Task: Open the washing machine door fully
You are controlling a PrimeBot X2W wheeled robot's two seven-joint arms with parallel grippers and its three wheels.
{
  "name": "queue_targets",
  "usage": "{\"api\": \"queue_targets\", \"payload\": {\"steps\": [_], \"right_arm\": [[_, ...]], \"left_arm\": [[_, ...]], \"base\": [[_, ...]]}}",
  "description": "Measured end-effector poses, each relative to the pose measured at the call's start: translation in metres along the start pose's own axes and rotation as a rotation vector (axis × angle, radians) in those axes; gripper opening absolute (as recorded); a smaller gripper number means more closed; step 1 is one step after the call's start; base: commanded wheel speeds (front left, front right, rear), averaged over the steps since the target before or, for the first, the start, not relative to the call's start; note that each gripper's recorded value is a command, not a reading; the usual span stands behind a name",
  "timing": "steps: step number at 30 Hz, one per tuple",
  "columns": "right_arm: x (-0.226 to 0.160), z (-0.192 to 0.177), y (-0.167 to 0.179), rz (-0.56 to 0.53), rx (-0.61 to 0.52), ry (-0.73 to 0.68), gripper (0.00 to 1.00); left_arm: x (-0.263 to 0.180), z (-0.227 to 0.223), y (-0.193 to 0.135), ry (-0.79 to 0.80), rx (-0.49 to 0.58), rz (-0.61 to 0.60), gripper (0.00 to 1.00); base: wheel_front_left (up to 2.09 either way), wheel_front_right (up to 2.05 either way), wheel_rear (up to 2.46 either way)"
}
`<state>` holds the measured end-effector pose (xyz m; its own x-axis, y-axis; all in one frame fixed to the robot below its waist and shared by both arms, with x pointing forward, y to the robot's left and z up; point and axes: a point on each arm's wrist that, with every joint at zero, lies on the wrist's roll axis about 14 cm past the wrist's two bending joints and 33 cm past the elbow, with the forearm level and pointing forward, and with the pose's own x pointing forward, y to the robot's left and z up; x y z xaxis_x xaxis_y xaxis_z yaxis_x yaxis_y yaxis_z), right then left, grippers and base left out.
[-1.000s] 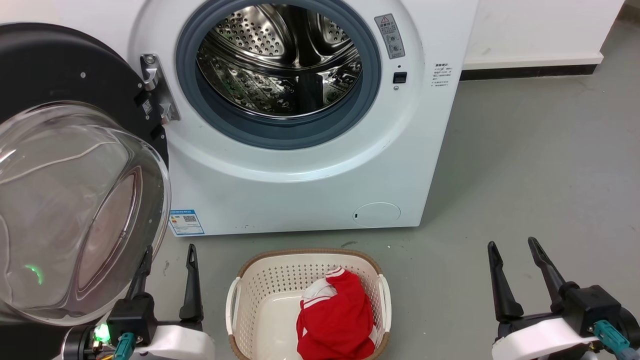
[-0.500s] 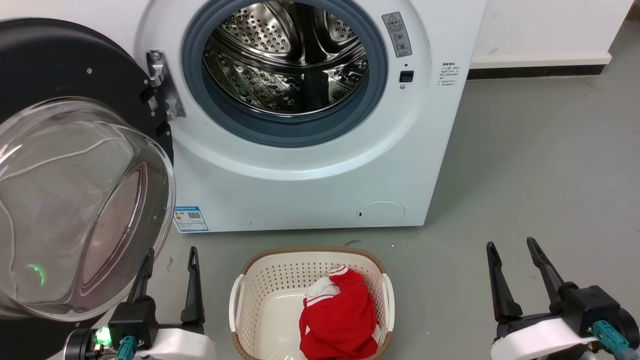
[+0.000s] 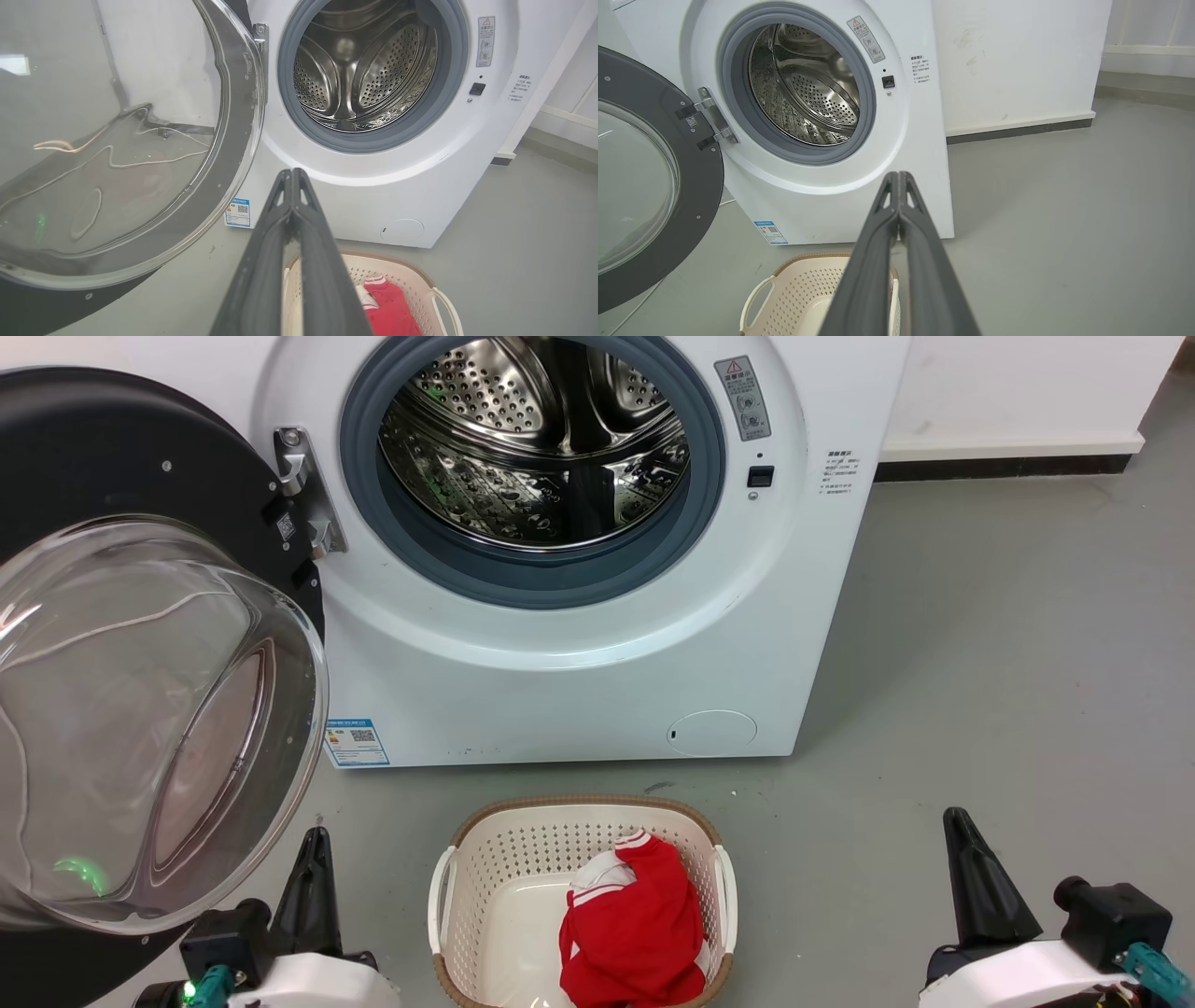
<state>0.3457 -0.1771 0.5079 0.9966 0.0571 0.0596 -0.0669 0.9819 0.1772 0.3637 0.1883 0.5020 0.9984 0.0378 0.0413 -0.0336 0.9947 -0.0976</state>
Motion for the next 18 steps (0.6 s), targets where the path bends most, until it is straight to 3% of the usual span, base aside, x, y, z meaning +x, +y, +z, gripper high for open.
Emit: {"api": "queue_targets", "payload": {"steps": [18], "right_arm": [[0.0065, -0.0035, -0.0106, -0.054, 0.31, 0.016, 0.0]], "left_arm": [[0.0042, -0.0054, 0.0058, 0.047, -0.331, 0.041, 0.0]], "base": [[0.0, 0.0, 0.0]]}}
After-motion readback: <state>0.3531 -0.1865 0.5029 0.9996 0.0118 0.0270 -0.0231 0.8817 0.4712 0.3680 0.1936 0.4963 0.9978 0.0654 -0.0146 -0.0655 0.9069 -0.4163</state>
